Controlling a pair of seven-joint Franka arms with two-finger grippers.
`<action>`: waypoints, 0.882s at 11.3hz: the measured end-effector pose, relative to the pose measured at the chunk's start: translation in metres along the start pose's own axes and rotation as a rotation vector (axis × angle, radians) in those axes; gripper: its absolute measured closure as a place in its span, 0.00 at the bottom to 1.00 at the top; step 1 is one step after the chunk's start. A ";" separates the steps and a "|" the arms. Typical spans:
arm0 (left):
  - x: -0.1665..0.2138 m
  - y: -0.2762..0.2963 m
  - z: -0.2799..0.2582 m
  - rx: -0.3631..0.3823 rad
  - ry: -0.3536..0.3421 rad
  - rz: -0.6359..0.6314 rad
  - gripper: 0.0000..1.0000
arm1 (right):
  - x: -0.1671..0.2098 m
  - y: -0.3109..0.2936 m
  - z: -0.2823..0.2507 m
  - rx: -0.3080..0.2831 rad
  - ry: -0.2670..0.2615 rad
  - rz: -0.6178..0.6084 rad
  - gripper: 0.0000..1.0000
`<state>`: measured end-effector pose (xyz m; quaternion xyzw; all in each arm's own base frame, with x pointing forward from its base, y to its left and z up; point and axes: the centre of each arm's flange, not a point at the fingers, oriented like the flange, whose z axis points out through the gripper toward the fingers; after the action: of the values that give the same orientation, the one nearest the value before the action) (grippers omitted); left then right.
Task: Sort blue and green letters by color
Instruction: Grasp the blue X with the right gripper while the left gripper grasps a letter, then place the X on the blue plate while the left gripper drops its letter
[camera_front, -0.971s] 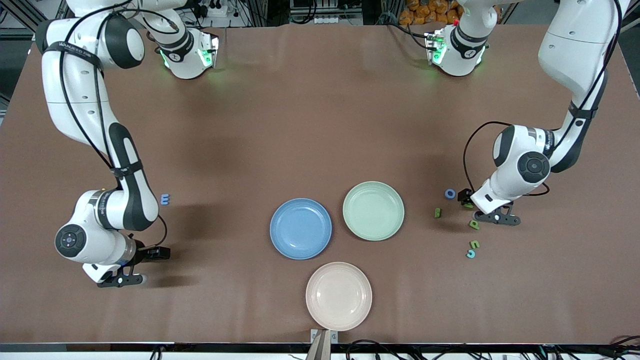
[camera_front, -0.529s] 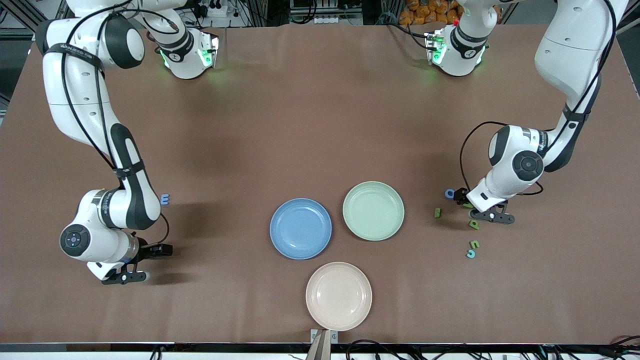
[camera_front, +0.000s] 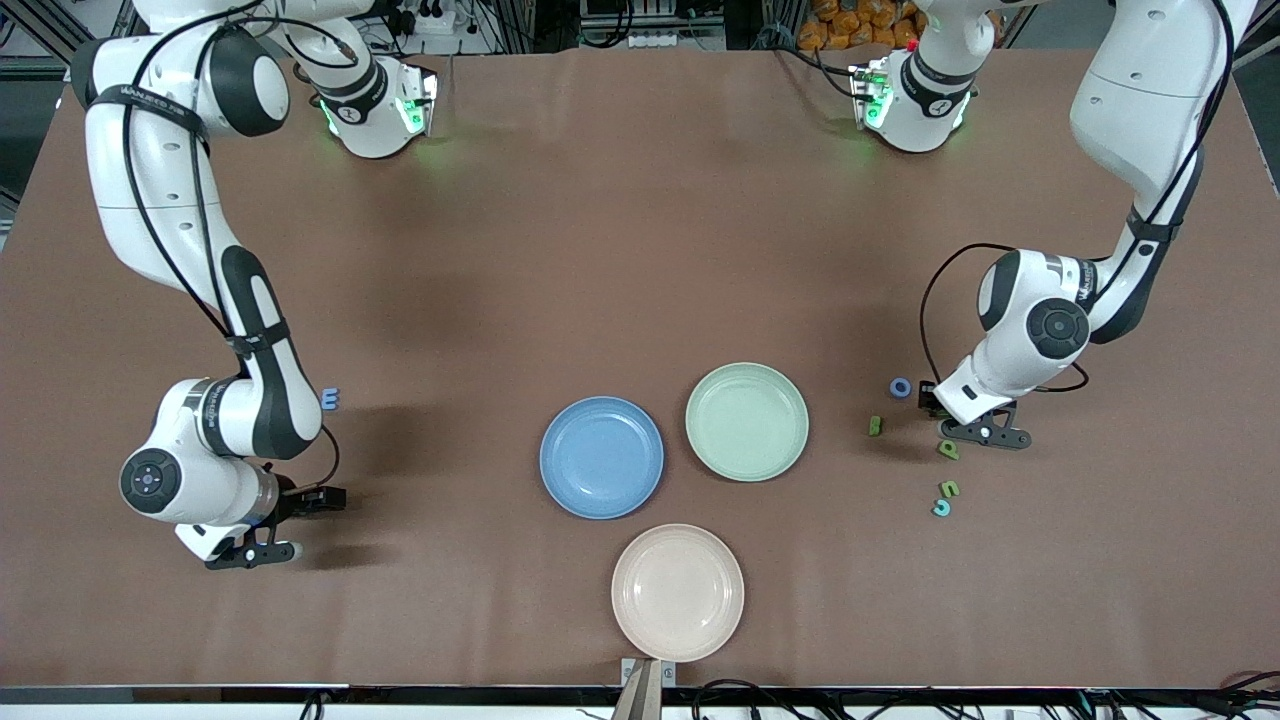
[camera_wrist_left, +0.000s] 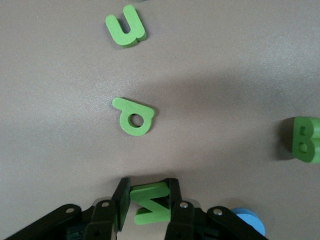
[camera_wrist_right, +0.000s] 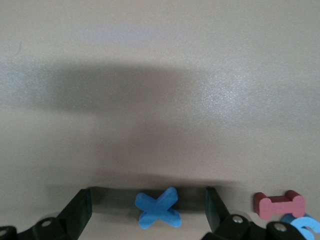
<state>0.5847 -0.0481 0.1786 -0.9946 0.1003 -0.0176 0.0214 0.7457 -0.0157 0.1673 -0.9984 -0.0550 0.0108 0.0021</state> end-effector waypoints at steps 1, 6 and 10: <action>0.000 0.000 0.001 0.000 0.000 0.001 0.64 | 0.000 0.000 -0.001 0.000 0.001 -0.001 0.00; 0.015 0.002 -0.016 0.009 0.009 0.007 0.64 | 0.000 0.005 -0.005 -0.003 0.005 -0.042 0.25; 0.058 0.055 -0.082 -0.045 0.000 -0.065 0.64 | 0.000 0.014 -0.011 -0.006 0.009 -0.046 0.66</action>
<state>0.6271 -0.1163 0.2595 -0.9975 0.0681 -0.0161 -0.0015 0.7471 -0.0298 0.1782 -0.9969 -0.0781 0.0059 -0.0004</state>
